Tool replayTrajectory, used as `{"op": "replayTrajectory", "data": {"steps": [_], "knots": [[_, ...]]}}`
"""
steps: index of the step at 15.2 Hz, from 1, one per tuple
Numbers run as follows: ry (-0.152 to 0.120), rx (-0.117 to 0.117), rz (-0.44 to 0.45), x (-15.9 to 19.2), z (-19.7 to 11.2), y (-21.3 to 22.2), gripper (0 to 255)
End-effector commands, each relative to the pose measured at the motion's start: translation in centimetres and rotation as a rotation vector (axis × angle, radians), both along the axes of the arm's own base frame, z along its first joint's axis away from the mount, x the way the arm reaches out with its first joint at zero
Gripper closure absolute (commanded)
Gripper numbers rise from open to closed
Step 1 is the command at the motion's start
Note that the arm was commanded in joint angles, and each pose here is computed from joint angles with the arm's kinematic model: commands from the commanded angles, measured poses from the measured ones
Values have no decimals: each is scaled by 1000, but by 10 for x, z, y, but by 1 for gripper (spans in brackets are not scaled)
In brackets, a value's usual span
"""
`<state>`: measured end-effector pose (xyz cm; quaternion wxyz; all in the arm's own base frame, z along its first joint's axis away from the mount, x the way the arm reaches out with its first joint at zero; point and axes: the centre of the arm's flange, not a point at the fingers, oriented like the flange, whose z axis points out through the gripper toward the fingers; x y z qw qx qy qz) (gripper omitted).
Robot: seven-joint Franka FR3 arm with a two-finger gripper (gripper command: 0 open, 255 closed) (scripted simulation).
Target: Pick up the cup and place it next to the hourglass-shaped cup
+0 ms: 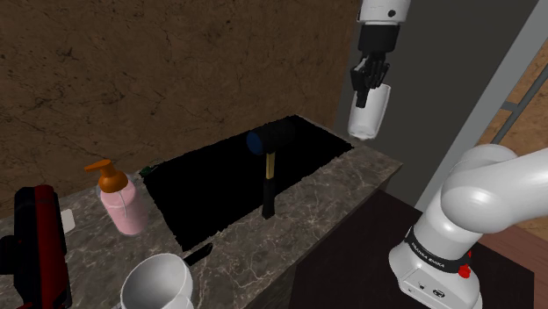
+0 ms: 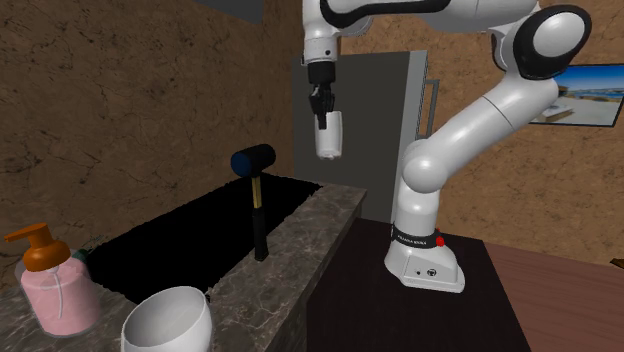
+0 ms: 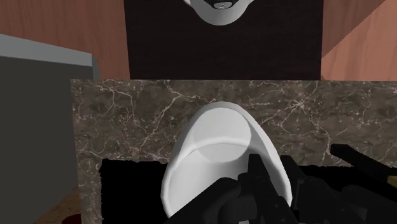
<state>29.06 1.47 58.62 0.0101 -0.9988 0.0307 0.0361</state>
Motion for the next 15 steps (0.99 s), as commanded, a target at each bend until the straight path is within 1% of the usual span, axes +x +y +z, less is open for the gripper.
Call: {"op": "replayTrajectory", "data": {"steps": [1,15], "knots": [[0,1,-1,0,2,25,255],[0,1,-1,-5,2,210,255]]}}
